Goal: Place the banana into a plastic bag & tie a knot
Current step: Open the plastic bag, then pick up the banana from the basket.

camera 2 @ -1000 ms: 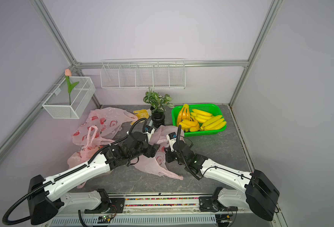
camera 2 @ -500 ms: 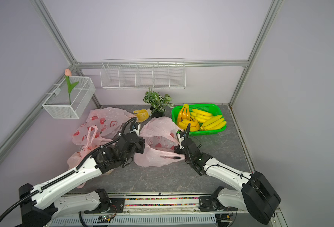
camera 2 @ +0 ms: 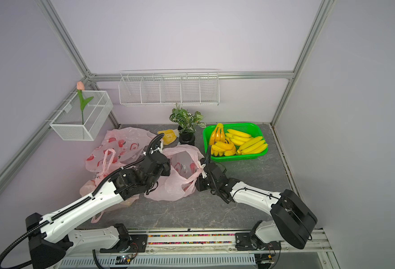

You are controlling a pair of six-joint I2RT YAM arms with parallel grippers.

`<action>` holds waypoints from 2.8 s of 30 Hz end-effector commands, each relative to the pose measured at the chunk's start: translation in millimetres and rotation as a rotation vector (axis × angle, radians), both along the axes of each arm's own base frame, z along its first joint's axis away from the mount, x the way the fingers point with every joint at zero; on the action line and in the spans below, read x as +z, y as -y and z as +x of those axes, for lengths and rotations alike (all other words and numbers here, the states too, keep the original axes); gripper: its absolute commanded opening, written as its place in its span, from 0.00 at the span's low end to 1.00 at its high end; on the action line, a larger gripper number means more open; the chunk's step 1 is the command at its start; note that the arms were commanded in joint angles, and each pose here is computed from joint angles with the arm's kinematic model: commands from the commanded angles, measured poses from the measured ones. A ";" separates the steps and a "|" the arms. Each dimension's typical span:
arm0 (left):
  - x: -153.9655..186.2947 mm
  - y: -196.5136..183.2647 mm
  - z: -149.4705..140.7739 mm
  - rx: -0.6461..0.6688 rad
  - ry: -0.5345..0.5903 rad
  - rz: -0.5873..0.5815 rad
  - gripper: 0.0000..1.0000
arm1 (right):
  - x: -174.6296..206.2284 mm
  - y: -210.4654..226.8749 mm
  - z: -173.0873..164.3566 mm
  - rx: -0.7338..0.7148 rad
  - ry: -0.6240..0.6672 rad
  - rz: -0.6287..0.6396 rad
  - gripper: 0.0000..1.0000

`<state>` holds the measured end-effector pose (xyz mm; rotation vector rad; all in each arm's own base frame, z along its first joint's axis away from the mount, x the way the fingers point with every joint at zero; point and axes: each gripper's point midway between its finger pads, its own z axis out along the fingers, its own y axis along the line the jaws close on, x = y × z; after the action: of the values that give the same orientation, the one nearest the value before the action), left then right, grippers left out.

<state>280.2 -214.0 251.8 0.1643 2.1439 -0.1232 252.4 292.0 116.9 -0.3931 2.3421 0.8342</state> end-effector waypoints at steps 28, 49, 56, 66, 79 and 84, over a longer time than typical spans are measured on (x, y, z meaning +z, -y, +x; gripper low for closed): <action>-47.6 5.0 29.6 0.066 -0.131 -0.126 0.00 | 91.2 210.6 139.6 -0.549 0.105 -0.196 0.92; -64.4 -4.0 32.1 0.070 -0.155 -0.134 0.00 | 69.1 110.3 195.9 -0.169 0.263 -0.497 1.00; -66.5 -5.2 33.2 0.070 -0.161 -0.133 0.00 | 56.2 114.7 206.3 -0.185 0.227 -0.567 0.76; -69.4 -4.7 32.9 0.068 -0.172 -0.136 0.00 | 40.4 119.5 211.3 -0.199 0.223 -0.669 0.52; -70.0 -1.5 33.2 0.061 -0.181 -0.144 0.00 | 83.3 120.1 206.2 -0.256 0.335 -0.684 0.28; -68.5 -0.4 33.6 0.058 -0.182 -0.149 0.00 | 116.9 125.3 197.7 -0.293 0.386 -0.640 0.21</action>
<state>311.3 -214.1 184.6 0.0288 2.3058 -0.2662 458.7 169.6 207.1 -0.4453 2.2205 -0.1671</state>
